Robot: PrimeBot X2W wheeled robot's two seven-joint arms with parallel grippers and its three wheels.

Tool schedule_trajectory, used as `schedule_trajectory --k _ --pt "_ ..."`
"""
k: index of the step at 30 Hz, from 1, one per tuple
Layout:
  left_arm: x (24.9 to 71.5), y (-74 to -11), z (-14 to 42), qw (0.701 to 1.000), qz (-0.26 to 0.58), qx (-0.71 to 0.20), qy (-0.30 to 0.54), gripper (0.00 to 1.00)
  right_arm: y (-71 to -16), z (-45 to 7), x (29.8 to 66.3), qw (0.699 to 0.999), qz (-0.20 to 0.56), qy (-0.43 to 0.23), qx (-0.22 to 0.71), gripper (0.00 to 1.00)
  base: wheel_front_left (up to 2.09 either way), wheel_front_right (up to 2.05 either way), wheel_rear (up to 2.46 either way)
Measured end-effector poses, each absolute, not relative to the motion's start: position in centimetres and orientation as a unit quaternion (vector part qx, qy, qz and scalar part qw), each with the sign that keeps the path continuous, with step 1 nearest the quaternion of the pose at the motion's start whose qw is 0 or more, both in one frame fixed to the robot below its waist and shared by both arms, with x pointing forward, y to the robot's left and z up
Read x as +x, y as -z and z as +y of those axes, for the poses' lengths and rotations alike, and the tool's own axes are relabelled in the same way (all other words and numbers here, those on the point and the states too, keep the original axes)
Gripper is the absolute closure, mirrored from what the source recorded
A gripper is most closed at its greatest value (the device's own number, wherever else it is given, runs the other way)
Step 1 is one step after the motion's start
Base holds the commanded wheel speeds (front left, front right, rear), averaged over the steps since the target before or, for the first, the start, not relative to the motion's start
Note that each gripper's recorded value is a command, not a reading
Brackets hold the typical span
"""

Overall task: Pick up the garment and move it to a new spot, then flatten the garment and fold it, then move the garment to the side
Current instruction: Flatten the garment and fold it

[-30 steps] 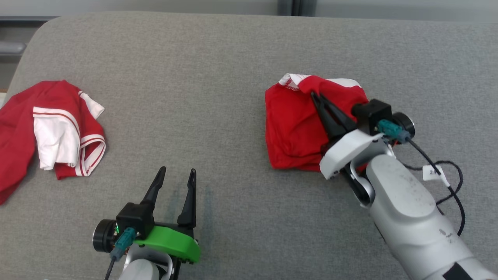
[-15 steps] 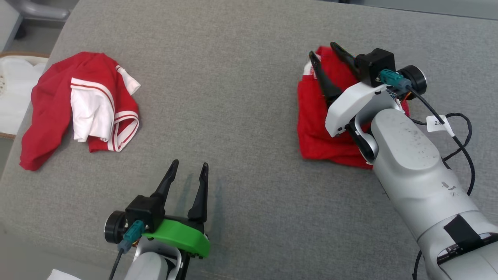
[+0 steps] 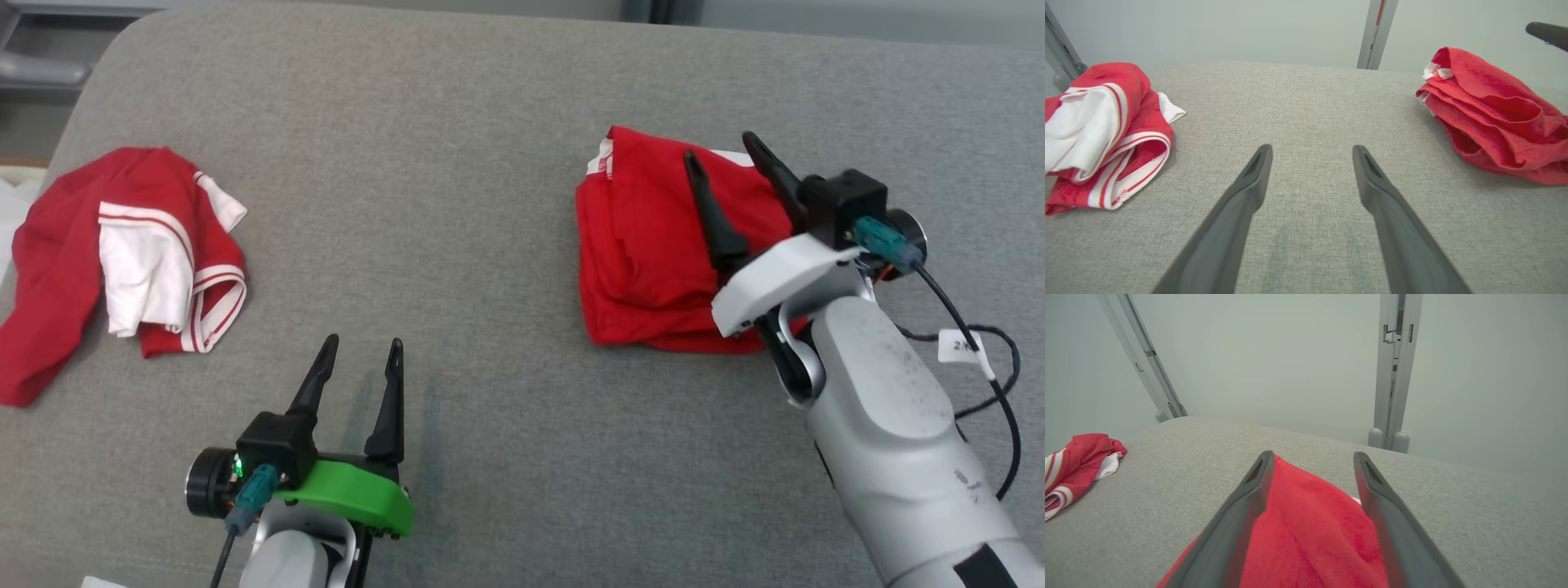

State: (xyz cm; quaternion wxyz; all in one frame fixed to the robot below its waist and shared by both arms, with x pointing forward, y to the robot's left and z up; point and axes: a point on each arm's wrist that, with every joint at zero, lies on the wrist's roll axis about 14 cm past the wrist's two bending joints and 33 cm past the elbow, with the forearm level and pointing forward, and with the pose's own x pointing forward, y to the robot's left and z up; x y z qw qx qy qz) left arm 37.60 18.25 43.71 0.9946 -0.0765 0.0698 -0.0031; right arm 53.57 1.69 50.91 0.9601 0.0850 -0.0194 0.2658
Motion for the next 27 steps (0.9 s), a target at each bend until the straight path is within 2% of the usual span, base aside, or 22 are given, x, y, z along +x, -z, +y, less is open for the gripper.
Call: schedule_trajectory --k 7,13,20,27 --pt "37.2 -44.2 17.1 0.996 0.061 -0.064 0.022 0.0 -49.6 -5.5 50.7 0.98 -0.01 -0.179 0.083 0.0 0.0 0.0 0.0" --pt "36.3 -44.4 16.1 0.996 0.059 -0.054 0.038 0.0 -47.7 -11.0 46.7 0.99 0.014 -0.11 0.082 0.0 0.0 0.0 0.0" --pt "34.9 -44.5 15.1 0.996 0.059 -0.05 0.051 0.0 -44.8 -14.8 41.4 0.992 0.056 -0.058 0.095 0.0 0.0 0.0 0.0" --pt "34.7 -44.8 14.0 0.995 0.053 -0.05 0.068 0.0 -44.7 -16.2 39.5 0.992 0.056 -0.038 0.104 0.0 0.0 0.0 0.0"
